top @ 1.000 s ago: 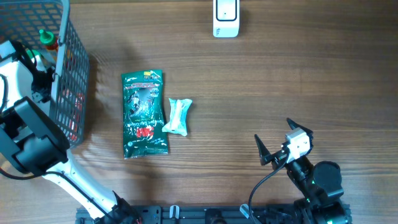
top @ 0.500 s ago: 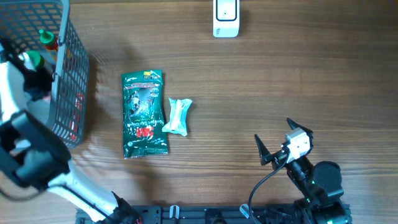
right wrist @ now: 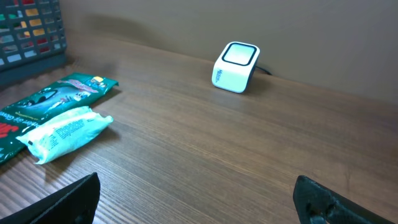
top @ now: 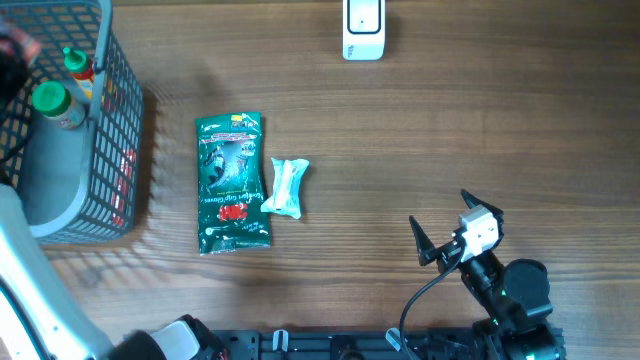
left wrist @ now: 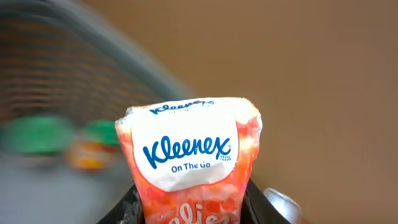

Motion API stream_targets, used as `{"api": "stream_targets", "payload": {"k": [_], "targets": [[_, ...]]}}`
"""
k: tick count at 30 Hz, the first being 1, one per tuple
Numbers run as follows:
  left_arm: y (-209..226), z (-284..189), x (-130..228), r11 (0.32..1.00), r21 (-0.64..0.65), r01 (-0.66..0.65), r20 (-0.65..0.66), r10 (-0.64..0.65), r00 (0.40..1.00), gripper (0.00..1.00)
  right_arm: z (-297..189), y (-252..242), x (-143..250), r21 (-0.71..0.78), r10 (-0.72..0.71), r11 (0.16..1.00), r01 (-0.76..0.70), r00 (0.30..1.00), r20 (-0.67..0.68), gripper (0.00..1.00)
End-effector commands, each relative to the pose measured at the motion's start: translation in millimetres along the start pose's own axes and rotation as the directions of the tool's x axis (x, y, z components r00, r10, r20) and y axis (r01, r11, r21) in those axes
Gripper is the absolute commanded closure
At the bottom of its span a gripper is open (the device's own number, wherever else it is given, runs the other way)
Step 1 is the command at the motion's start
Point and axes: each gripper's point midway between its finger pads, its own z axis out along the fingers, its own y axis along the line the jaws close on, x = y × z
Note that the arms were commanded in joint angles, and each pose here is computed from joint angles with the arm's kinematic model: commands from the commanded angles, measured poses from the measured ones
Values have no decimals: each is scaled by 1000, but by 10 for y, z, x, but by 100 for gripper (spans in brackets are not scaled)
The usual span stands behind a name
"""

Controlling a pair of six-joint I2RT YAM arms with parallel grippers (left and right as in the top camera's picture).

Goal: Scan the item barcode
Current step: 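Carry the Kleenex pack out and set it above the tissue pack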

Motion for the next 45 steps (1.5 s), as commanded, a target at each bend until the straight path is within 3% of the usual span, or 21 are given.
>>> {"api": "stream_targets", "payload": {"k": [1,8,11,15,20,26,31,40,45], "targets": [[-1056,9,732,929,362,72,-281,35,959,72,-19,12,-67,-8,-8,1000,8,1000,22,0],[-1620,304,2081,945,311,-97,-472,243,847,72,-19,12,-65,-8,-8,1000,8,1000,22,0],[-1806,436,2913,927,287,-242,-537,365,760,71,-19,11,-65,-7,-8,1000,8,1000,22,0],[-1816,596,3686,872,238,-427,-571,481,665,71,-19,11,-67,-7,-8,1000,9,1000,22,0],[-1632,789,4440,869,144,-474,-672,437,598,71,-19,11,-65,-7,-8,1000,8,1000,22,0],[-1303,1015,5060,879,96,-467,-788,353,503,72,-19,11,-65,-7,-8,1000,8,1000,22,1],[-1123,1213,5146,881,38,-472,-796,312,518,72,-19,12,-65,-8,-8,1000,8,1000,22,0],[-446,1723,4529,824,-201,-529,-712,248,657,70,-19,12,-67,-8,-8,1000,8,1000,22,0],[-53,1820,4518,829,-258,-496,-733,166,660,70,-19,12,-65,-8,-8,1000,8,1000,22,0]]}}
